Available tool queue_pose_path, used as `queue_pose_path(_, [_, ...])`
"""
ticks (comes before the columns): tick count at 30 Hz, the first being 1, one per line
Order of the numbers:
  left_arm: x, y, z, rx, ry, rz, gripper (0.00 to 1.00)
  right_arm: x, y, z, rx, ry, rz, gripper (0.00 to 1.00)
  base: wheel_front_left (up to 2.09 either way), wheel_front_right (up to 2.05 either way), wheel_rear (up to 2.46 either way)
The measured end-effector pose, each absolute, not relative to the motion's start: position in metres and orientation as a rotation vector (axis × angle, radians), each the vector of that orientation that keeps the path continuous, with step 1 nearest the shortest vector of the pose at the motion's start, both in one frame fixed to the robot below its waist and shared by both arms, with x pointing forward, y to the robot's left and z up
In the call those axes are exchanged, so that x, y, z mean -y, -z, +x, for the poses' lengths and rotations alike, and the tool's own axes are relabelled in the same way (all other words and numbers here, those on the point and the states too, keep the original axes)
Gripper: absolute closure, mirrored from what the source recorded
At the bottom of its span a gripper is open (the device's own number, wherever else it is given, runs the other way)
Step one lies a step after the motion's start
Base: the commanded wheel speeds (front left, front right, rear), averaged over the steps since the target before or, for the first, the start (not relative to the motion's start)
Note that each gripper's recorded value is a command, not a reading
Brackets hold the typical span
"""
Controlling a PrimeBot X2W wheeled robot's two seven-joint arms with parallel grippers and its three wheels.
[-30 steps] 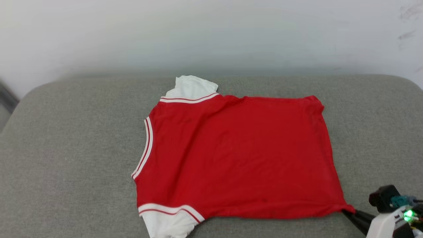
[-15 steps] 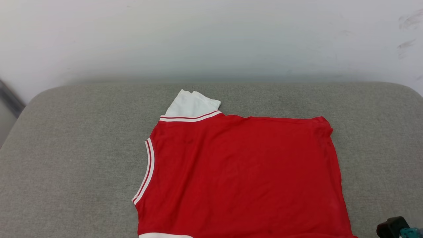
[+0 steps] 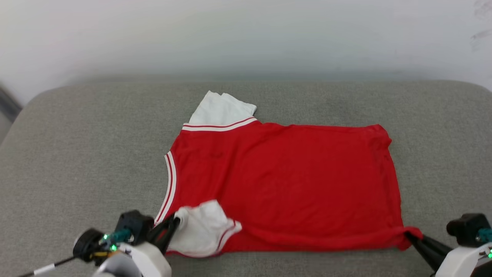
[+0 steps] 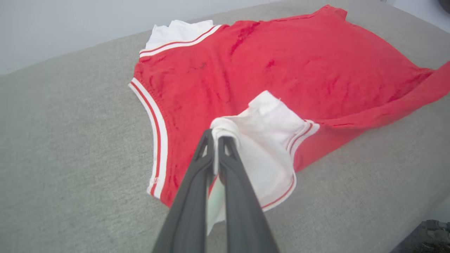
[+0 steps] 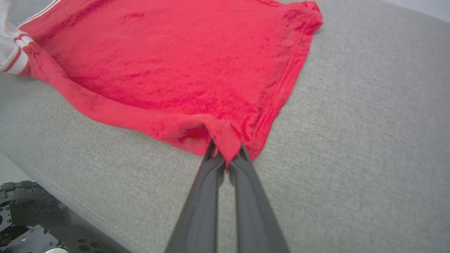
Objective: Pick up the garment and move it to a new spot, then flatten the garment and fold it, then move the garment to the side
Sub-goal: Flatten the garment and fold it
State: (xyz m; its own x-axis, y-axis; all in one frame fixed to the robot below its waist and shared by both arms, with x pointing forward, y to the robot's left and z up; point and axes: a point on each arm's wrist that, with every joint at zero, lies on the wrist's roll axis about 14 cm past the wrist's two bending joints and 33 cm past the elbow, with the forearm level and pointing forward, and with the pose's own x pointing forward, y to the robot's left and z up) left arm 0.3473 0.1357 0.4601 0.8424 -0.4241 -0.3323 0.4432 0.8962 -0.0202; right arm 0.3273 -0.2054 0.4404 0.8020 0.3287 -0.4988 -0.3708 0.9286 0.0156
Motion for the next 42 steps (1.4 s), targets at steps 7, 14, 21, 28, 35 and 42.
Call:
queue_pose_path(7, [-0.132,-0.480,0.397,-0.287,0.513,0.157,1.00,0.208,-0.453,0.353,-0.486,-0.358,-0.083,1.00,0.00,0.00,0.00])
queue_pose_path(14, [-0.130,-0.472,0.440,-0.314,0.545,0.213,1.00,0.208,-0.446,0.381,-0.512,-0.352,-0.101,1.00,0.00,0.00,0.00])
queue_pose_path(21, [-0.139,-0.426,0.459,-0.440,0.545,0.237,1.00,0.217,-0.414,0.400,-0.611,-0.321,-0.105,1.00,0.00,0.00,0.00])
queue_pose_path(28, [-0.145,-0.380,0.456,-0.576,0.547,0.243,1.00,0.223,-0.384,0.406,-0.705,-0.313,-0.134,1.00,0.00,0.00,0.00])
queue_pose_path(35, [-0.147,-0.375,0.462,-0.579,0.534,0.217,1.00,0.222,-0.376,0.411,-0.716,-0.320,-0.144,1.00,0.00,0.00,0.00])
queue_pose_path(42, [-0.153,-0.399,0.467,-0.523,0.496,0.211,0.00,0.218,-0.404,0.420,-0.586,-0.324,-0.141,0.00,0.00,0.00,0.00])
